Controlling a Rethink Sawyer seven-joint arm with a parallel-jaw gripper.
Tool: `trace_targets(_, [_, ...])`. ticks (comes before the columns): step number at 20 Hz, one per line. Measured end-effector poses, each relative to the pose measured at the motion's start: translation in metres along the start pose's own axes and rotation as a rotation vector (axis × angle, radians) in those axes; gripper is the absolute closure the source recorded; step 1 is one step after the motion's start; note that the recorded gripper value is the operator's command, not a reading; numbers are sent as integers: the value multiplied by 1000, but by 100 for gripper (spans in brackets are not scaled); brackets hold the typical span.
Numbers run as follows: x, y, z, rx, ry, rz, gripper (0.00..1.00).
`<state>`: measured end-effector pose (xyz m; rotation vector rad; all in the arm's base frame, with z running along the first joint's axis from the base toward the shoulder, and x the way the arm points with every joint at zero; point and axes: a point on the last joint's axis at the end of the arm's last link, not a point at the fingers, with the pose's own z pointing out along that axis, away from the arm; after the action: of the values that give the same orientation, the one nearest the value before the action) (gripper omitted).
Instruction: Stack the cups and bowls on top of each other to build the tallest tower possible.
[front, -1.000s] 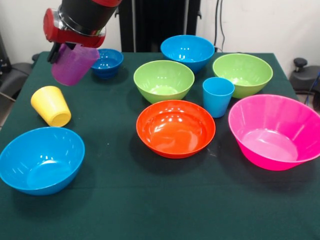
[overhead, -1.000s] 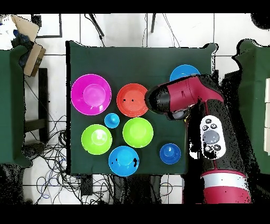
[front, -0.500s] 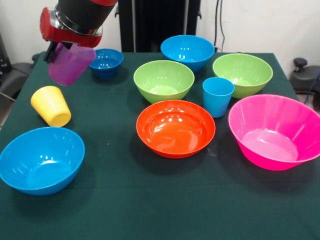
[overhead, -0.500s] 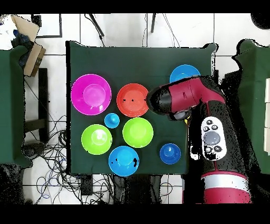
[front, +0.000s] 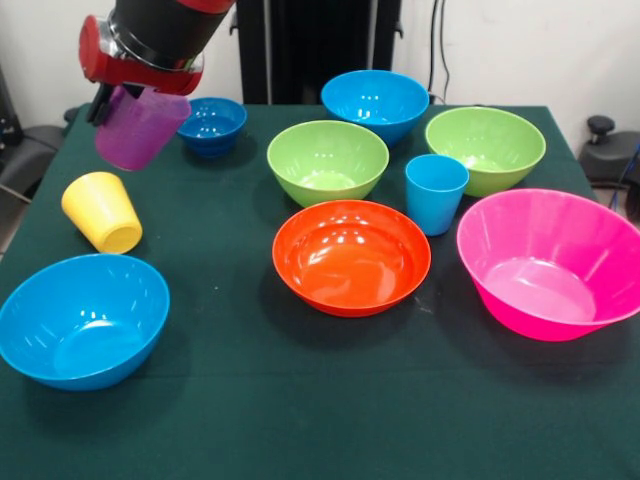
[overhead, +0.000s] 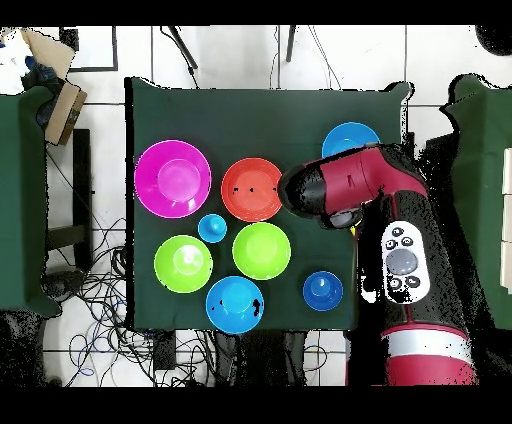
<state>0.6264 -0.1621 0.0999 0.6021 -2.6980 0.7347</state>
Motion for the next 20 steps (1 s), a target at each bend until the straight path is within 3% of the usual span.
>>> trace_targets(7, [0,2,0,-20,-4,10,100])
trace_targets(20, [4,-4,8,-136,-55,110,100])
